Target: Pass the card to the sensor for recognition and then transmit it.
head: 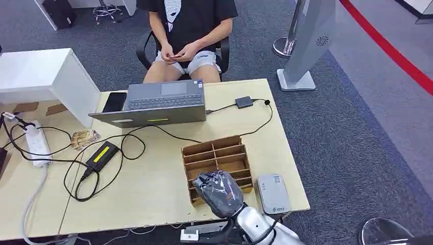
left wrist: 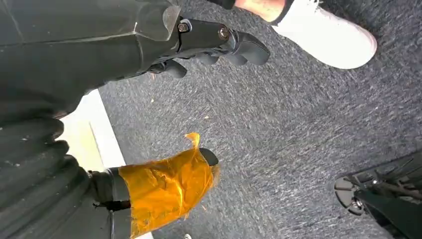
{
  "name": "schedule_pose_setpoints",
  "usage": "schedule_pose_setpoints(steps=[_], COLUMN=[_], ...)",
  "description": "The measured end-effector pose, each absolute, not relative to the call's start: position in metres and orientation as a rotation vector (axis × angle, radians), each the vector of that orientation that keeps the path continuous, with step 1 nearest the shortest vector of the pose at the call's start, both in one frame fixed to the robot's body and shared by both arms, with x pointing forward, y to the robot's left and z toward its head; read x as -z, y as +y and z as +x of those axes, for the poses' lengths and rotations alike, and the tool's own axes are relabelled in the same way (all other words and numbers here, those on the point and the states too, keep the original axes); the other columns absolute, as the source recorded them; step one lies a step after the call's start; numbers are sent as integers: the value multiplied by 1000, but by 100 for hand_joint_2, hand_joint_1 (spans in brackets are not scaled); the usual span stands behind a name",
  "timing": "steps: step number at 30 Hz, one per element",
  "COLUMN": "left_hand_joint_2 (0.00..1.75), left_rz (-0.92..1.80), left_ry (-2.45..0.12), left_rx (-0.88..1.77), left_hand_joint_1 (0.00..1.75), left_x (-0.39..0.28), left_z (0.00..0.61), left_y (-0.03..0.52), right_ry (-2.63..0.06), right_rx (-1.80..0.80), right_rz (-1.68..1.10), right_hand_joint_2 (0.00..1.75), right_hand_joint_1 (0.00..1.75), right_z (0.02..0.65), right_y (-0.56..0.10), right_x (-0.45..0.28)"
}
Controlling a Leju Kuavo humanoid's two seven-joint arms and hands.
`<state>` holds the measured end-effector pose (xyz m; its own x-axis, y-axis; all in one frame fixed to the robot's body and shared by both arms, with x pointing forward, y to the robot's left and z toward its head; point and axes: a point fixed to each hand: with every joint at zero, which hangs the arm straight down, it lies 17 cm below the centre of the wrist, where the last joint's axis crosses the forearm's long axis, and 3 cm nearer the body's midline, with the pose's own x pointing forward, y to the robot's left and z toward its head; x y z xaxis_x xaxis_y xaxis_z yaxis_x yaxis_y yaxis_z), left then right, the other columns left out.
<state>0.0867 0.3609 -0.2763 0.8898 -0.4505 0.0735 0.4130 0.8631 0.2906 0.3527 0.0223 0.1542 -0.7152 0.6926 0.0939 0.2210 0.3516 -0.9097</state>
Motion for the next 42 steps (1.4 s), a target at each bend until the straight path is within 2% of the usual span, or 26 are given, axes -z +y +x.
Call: schedule_pose_setpoints(steps=[5, 14, 17, 22, 29, 42], left_hand_joint_2=[175, 175, 175, 175, 175, 175], left_rz=[276, 273, 260, 241, 231, 228], left_ry=[-142, -138, -140, -152, -160, -163], left_rx=[444, 476, 501, 550, 577, 584], left_hand_joint_1=[0, 0, 0, 0, 0, 0], left_x=[277, 277, 277, 275, 274, 274], left_z=[83, 79, 83, 98, 106, 108], left_y=[362, 361, 358, 351, 344, 341], right_ry=[-2341, -2495, -2408, -2258, -2048, -1861], right_rx=[-1097, -821, -850, -931, -868, -916], right_rz=[-893, -820, -618, -647, -689, -686], right_hand_joint_2=[175, 175, 175, 175, 175, 175], right_hand_joint_1=[175, 175, 175, 175, 175, 173], right_z=[342, 352, 388, 467, 561, 586], right_y=[-4, -43, -36, -31, -55, -52], right_x=[-235, -326, -336, -359, -353, -287])
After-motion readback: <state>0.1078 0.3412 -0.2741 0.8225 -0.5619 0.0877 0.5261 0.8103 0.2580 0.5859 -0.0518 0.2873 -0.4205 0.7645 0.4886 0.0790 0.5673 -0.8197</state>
